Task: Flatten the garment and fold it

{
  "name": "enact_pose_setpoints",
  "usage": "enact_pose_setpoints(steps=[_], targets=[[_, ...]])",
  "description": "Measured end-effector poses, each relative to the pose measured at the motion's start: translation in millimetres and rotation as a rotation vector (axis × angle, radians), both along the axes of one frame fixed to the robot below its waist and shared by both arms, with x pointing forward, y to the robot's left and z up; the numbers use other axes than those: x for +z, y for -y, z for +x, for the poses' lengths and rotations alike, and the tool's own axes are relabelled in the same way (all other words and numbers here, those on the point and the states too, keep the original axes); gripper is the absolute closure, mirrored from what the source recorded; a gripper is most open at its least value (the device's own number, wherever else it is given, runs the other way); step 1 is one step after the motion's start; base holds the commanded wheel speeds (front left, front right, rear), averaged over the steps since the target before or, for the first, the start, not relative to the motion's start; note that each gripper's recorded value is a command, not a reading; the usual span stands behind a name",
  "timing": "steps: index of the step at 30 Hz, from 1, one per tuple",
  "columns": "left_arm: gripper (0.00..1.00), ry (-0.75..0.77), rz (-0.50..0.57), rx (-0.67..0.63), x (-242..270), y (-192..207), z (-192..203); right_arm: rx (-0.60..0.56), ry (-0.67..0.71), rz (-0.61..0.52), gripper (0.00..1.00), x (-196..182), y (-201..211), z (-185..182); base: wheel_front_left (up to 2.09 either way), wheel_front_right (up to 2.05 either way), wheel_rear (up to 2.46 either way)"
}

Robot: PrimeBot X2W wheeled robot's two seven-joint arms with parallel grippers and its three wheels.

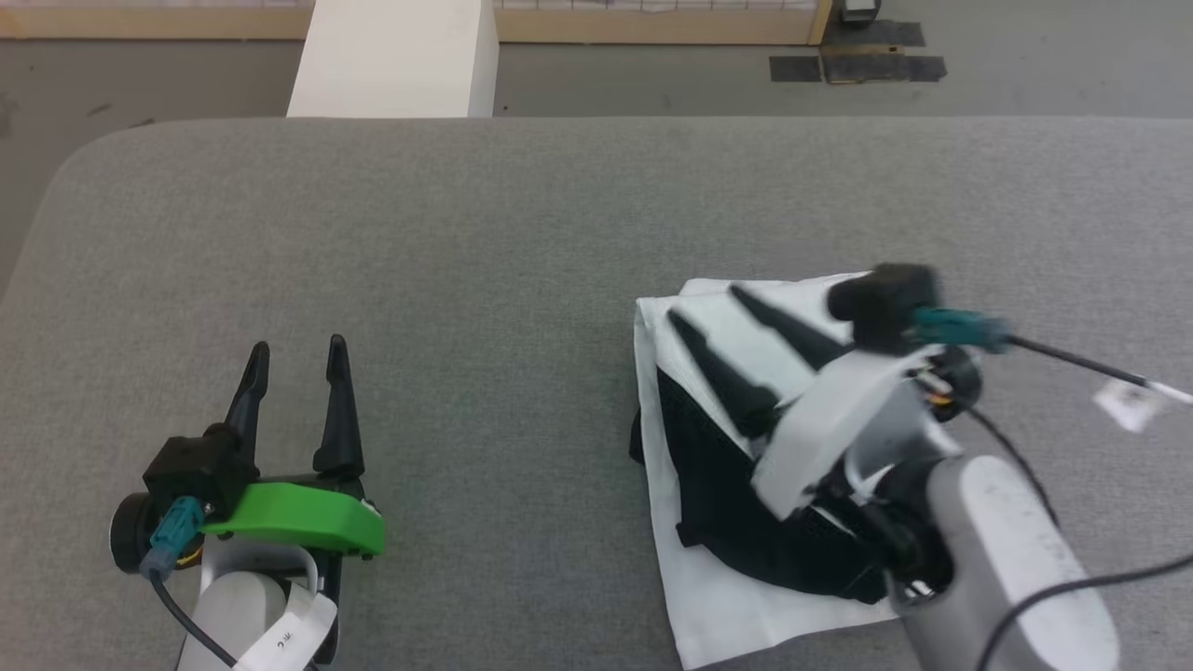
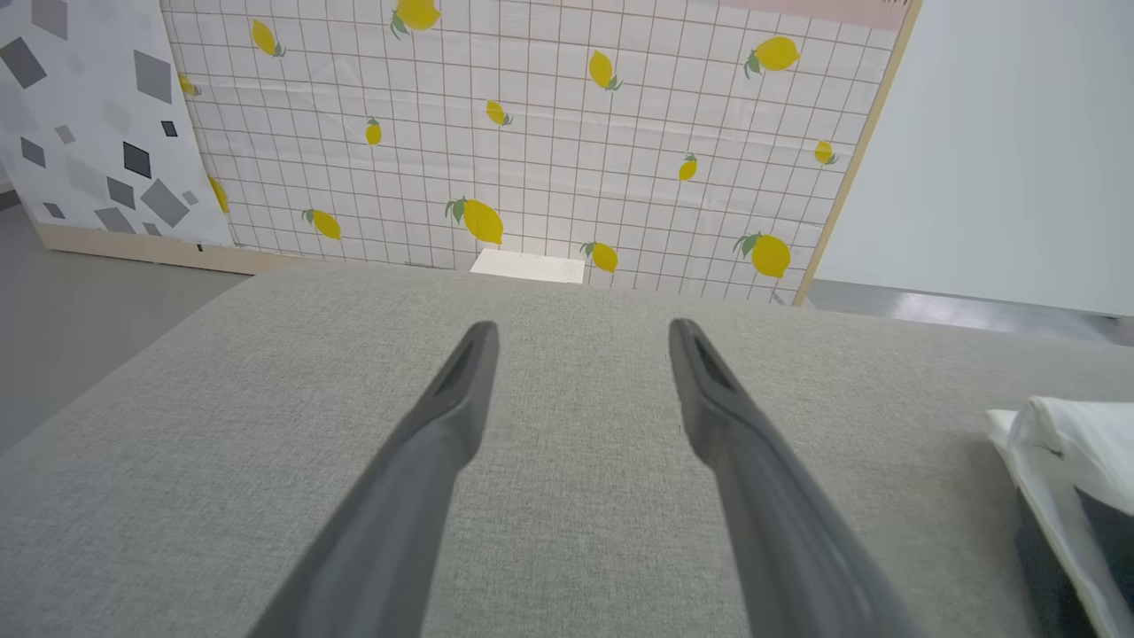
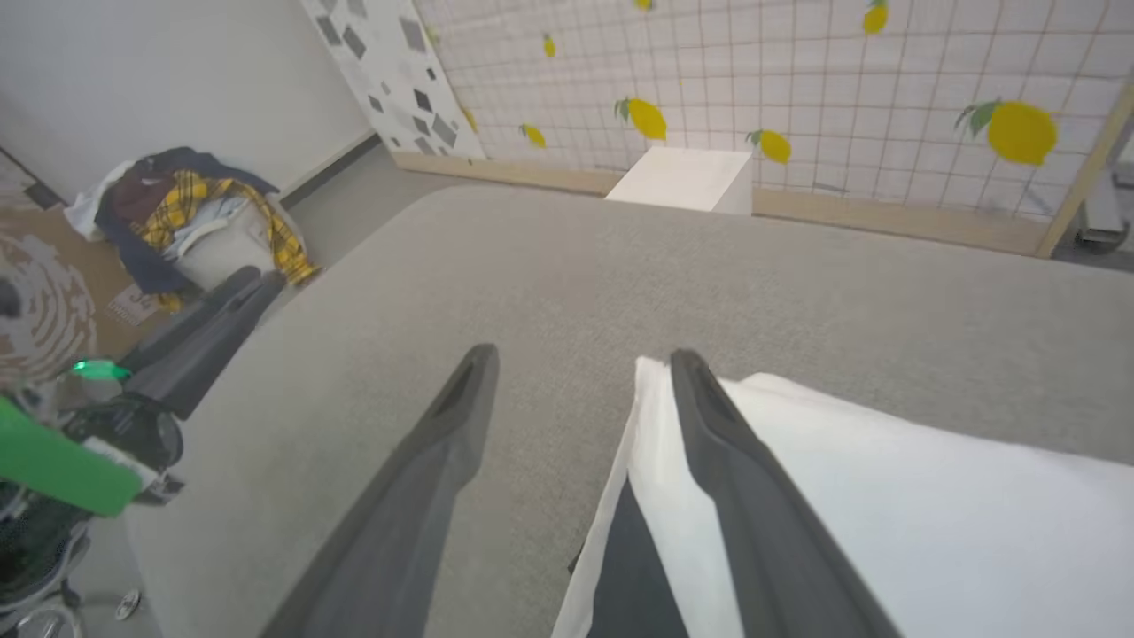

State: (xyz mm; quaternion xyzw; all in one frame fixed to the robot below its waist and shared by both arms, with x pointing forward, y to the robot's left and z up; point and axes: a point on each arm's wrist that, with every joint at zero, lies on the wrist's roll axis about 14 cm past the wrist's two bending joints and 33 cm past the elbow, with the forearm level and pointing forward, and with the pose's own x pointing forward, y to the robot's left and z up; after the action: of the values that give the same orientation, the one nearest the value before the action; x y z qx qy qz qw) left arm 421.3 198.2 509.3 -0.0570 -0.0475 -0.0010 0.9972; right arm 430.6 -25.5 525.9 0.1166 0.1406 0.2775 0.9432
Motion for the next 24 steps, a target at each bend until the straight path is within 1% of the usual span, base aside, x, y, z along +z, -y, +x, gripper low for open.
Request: enact_pose_setpoints(steps=[1,3,4,6,9,12,13,18,20,24], targets=[[0.0,0.009,-0.001,-0.004,2.9,1.6,0.5,-0.044,0.058,0.037,0.0,15.3,11.0,3.9,0.0,0.0,0.0],[0.0,0.021,-0.002,-0.011,7.1,4.2,1.3,-0.125,0.138,0.083,0.0,34.2,33.2,8.3,0.0,0.0,0.0],[0.0,0.028,-0.003,-0.017,9.5,6.3,1.7,-0.18,0.169,0.113,0.0,41.3,49.6,9.8,0.0,0.0,0.0],[0.0,0.038,-0.004,-0.028,12.9,10.4,2.4,-0.276,0.189,0.158,0.0,43.8,79.2,8.9,0.0,0.0,0.0],[0.0,0.05,-0.007,-0.047,16.8,17.6,4.3,-0.421,0.147,0.208,0.0,27.2,125.6,2.1,0.0,0.0,0.0],[0.0,0.06,-0.009,-0.062,19.9,22.8,5.8,-0.526,0.087,0.258,0.0,6.8,157.2,-5.7,0.0,0.0,0.0],[0.0,0.067,-0.01,-0.072,22.0,26.7,7.6,-0.594,0.009,0.305,0.0,-17.5,174.6,-10.7,0.0,0.0,0.0],[0.0,0.066,-0.01,-0.077,20.8,28.7,9.7,-0.636,-0.189,0.327,0.0,-74.1,177.0,-22.5,0.0,0.0,0.0],[0.0,0.063,-0.009,-0.078,19.5,29.0,10.1,-0.632,-0.266,0.311,0.0,-94.6,172.6,-27.4,0.0,0.0,0.0],[0.0,0.058,-0.008,-0.076,17.5,27.9,10.1,-0.594,-0.401,0.343,0.0,-118.4,156.3,-27.9,0.0,0.0,0.0]])
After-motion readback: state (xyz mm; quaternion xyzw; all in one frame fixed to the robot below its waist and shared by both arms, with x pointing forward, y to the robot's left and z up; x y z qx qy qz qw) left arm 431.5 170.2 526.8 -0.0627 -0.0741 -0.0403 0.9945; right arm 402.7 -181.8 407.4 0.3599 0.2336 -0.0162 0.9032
